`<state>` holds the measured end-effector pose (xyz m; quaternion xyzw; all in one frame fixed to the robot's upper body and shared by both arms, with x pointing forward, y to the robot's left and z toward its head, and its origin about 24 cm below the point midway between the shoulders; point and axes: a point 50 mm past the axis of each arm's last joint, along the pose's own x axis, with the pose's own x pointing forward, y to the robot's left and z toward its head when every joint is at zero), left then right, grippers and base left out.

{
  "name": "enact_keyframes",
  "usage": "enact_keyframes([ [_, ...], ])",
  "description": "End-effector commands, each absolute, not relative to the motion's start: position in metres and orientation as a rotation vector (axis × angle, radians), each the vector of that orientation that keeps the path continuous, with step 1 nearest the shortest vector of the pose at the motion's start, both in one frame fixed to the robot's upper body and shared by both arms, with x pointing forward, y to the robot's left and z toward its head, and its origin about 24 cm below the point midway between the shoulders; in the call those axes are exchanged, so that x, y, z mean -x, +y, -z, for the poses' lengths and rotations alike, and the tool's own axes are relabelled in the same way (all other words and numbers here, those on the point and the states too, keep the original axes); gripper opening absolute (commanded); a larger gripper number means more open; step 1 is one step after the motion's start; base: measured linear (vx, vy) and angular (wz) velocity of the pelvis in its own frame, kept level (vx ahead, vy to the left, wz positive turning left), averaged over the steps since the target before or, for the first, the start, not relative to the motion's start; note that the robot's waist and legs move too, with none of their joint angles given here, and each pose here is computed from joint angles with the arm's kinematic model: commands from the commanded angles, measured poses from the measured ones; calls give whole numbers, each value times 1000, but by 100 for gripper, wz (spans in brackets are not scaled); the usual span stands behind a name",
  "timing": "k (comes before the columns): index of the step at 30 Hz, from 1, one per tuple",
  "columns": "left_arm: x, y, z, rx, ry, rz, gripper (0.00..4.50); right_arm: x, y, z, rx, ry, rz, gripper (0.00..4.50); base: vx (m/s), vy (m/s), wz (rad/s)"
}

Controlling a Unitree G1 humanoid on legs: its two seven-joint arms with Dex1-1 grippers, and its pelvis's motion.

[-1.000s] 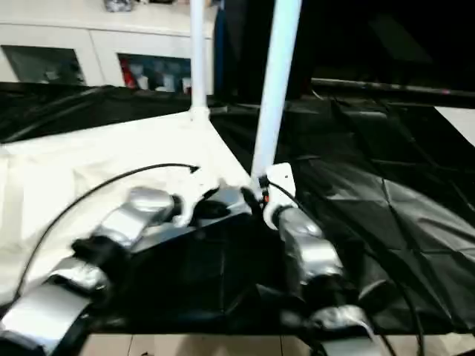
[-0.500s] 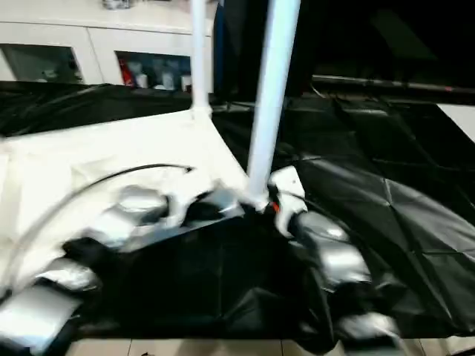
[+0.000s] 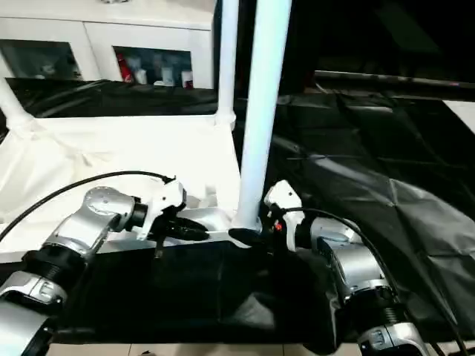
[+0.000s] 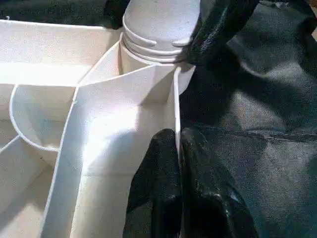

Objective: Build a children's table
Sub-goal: Rotate leg to tighten

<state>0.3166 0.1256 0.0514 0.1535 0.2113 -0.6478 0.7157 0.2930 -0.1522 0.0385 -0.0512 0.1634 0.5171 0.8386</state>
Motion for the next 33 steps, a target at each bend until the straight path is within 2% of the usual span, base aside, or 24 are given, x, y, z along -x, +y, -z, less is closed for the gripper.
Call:
enact_keyframes([
  [1,-310,125,-44,-267,478,1467,0,-293,-155,-37,134,362,-1113,320,0,0,0],
  [5,-309,124,-45,-262,480,1474,0,-294,-155,-35,139,370,-1119,283,0,0,0],
  [10,-309,124,-43,-272,484,1453,0,-293,-155,-31,142,379,-1108,274,0,0,0],
  [14,-320,119,-40,-300,488,1318,0,-303,-160,-22,180,367,-913,272,0,0,0],
  [16,-330,103,-43,-273,469,1230,0,-310,-158,-11,115,369,-718,272,0,0,0],
  [17,-330,103,-43,-274,469,1228,0,-310,-158,-11,112,369,-714,272,0,0,0],
  [18,-336,89,-40,-312,469,1162,0,-312,-148,-7,35,378,-596,272,0,0,0],
  [20,-336,88,-40,-316,469,1157,0,-312,-147,-7,30,379,-588,272,0,0,0],
  [21,-341,79,-39,-323,478,1085,0,-317,-139,-6,-7,380,-492,272,0,0,0],
  [23,-343,74,-39,-327,480,1052,0,-319,-135,-5,-23,383,-451,272,0,0,0],
  [26,-344,58,-34,-379,507,1000,0,-326,-115,-3,-31,400,-325,272,0,0,0],
  [28,-343,52,-30,-414,523,990,0,-329,-99,-9,-21,376,-337,272,0,0,0],
  [32,-343,52,-29,-417,528,988,0,-330,-90,-17,-10,331,-394,272,0,0,0],
  [33,-343,55,-29,-413,530,987,0,-331,-92,-20,-11,307,-419,307,0,0,0],
])
